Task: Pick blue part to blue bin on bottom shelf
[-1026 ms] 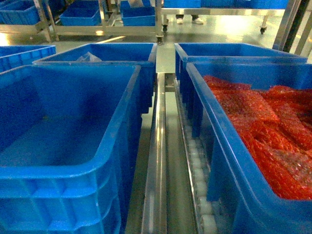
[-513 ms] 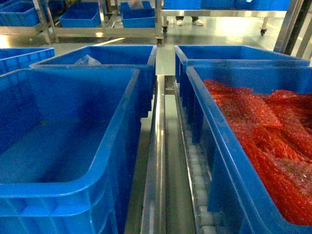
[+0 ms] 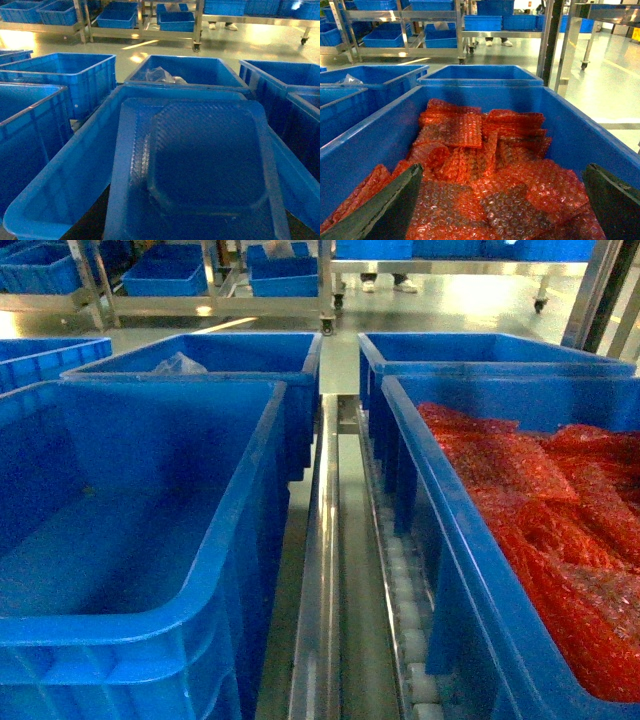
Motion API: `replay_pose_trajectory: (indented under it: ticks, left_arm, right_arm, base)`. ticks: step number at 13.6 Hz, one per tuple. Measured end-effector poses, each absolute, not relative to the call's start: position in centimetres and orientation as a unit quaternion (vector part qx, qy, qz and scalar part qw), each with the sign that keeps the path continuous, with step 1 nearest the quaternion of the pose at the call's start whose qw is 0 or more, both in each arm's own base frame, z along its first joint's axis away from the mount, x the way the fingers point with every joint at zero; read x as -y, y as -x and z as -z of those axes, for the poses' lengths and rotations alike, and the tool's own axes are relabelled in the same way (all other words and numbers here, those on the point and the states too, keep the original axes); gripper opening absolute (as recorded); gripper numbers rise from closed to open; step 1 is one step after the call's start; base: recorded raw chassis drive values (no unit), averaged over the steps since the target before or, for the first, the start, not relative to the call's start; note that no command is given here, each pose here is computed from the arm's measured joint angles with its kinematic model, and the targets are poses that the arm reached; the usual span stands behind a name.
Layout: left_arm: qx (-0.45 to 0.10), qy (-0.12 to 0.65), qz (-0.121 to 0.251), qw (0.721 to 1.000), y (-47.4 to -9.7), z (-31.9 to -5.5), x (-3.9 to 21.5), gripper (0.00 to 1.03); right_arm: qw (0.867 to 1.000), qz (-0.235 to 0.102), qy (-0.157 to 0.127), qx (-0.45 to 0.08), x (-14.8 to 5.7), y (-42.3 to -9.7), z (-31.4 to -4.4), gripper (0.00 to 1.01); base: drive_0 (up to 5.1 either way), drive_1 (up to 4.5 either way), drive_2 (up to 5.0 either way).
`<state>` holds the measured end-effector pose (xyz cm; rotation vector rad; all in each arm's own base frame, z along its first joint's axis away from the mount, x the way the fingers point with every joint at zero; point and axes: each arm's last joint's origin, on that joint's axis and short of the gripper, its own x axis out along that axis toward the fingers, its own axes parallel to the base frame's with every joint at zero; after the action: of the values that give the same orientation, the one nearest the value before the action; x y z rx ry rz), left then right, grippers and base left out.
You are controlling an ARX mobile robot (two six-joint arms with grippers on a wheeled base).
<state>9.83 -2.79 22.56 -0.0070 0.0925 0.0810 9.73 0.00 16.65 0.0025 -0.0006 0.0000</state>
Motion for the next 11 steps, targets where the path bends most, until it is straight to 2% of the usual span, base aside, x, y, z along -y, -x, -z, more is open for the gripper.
replay_pose_trajectory:
  ticks: [11]
  left_arm:
    - [-0.046,0.004,-0.040,0.998,-9.83,-22.56,2.79,0.43]
  right_arm:
    - [1.000,0.000,-0.001,0.000,0.00,-9.73,-16.65,0.98]
  base:
    - [0.0,0.00,0.0]
